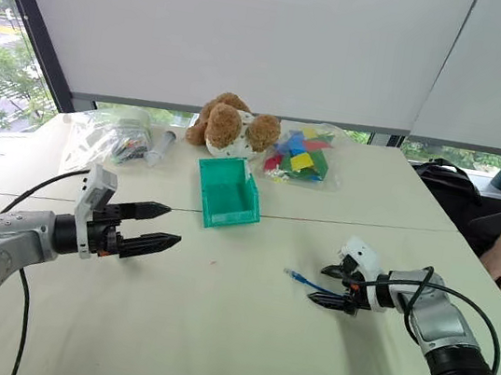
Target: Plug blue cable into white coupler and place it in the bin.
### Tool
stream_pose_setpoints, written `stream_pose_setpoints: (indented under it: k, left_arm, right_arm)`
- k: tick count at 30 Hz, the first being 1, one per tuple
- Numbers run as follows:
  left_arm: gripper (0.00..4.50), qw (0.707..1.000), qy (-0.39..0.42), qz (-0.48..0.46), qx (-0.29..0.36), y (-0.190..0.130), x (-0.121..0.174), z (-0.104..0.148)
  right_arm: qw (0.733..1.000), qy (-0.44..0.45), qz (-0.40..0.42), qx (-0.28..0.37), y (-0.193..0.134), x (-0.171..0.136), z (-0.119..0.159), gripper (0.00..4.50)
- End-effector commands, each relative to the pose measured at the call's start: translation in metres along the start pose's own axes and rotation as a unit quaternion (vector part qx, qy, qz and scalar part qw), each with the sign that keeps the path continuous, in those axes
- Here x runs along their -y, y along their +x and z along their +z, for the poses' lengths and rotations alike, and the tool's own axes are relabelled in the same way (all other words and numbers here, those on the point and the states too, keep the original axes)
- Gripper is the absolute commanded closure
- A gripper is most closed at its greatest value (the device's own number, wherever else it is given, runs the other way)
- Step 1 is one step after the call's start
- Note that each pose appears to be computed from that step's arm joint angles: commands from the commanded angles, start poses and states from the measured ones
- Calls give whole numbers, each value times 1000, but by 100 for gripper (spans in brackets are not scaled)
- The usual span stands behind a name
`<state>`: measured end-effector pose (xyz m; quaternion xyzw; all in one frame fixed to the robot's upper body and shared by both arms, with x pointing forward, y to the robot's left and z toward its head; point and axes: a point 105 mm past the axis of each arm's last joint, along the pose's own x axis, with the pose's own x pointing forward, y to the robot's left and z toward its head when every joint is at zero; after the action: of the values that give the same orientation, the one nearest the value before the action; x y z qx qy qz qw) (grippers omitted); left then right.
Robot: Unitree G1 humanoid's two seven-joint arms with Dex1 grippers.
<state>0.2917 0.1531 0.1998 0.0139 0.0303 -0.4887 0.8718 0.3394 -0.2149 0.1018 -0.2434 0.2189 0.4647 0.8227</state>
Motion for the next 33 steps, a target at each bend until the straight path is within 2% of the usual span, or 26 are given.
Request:
stream_pose_setpoints:
  k: [1, 3, 4, 9, 12, 15, 20, 24, 27, 33]
  left_arm:
    - [0, 999, 32, 0, 12, -2, 3, 12]
    - [0, 999, 34, 1, 11, -2, 3, 12]
    - [0, 999, 35, 1, 11, -2, 3, 13]
    - [0, 999, 35, 0, 12, -1, 1, 14]
    - [0, 999, 30, -11, 14, 3, 1, 12]
    - [0, 999, 28, -29, 9, 9, 3, 7]
    - [0, 997, 38, -63, -15, 20, 8, -5]
    - [0, 994, 51, -90, -41, 27, 12, -17]
    - [0, 991, 56, -107, -54, 32, 13, -26]
    - [0, 987, 64, -122, -79, 36, 5, -44]
  right_arm:
    - [999, -20, 24, -19, 7, -8, -5, 309]
    - [999, -23, 33, -17, 9, -11, -4, 410]
    - [999, -24, 36, -3, 12, -12, 4, 445]
    - [993, -82, 64, 54, 24, -21, 58, 445]
    - [982, -126, 116, 82, 37, -47, 93, 445]
    - [970, -154, 161, 95, 55, -71, 116, 445]
    - [964, -188, 177, 62, 95, -85, 112, 445]
    - [960, -219, 173, 32, 111, -85, 99, 445]
    - [959, -219, 175, 41, 109, -86, 102, 364]
    - [960, -239, 135, 58, 85, -78, 116, 51]
